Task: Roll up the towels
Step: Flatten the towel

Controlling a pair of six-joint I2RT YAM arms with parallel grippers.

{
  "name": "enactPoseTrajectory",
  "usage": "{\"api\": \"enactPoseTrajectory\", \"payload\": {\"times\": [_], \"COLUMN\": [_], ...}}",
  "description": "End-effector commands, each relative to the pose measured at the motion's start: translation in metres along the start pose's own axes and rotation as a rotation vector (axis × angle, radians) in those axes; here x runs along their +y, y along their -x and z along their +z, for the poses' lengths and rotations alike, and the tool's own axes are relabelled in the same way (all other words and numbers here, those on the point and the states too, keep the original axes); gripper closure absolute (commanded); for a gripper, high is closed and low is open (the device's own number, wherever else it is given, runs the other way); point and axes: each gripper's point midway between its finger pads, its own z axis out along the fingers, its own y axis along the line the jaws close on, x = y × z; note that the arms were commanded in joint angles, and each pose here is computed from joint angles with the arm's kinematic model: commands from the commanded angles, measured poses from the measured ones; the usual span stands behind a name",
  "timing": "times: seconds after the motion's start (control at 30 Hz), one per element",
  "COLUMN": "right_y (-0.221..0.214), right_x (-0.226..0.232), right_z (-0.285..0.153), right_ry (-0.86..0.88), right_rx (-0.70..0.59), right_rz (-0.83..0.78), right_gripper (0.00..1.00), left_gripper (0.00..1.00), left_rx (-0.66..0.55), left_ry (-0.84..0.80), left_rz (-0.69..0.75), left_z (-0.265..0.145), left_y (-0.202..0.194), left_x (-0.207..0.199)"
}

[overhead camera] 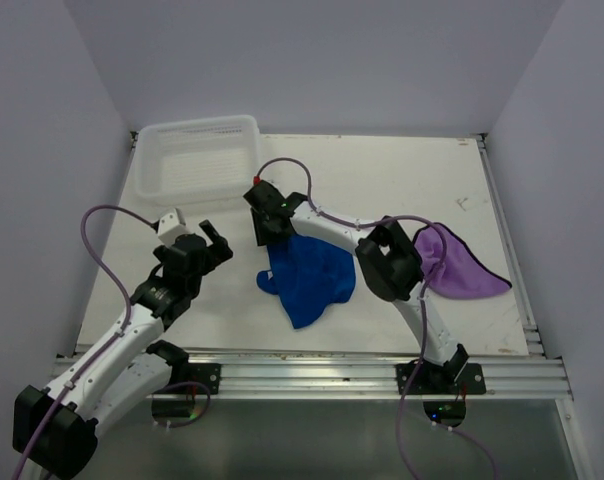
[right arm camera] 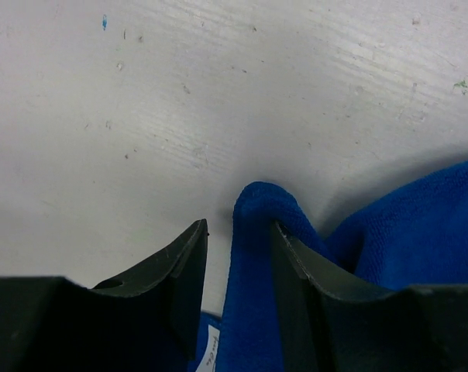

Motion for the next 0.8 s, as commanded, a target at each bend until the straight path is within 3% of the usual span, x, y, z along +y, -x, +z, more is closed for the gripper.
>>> {"api": "enactPoseTrajectory", "payload": {"times": [0.0, 0.33, 0.57, 0.77], "right_y": [0.010, -0.019, -0.039, -0.018], "right_x": [0.006, -0.018, -0.022, -0.009], "right_z": [-0.001, 0.020, 0.026, 0.010], "right_ry": [-0.009, -0.174, -0.169, -0.102], "right_rx": [-0.012, 0.028, 0.065, 0.028], "right_rz": [0.002, -0.073, -0.064, -0.038], "right_gripper": [0.58, 0.62, 0.78, 0.99], "left_gripper": [0.00, 0.00, 0.01, 0.01], "left_rx": [-0.016, 0.013, 0.037, 0.088], "left_ry": [-0.017, -0.011, -0.024, -0.117], "left_rz": [-0.017, -0.010, -0.006, 0.013], "left_z": [0.000, 0.002, 0.002, 0.002], "left_y": [0.003, -0.009, -0.018, -0.037], "left_x": [-0.003, 0.002, 0.003, -0.005]}}
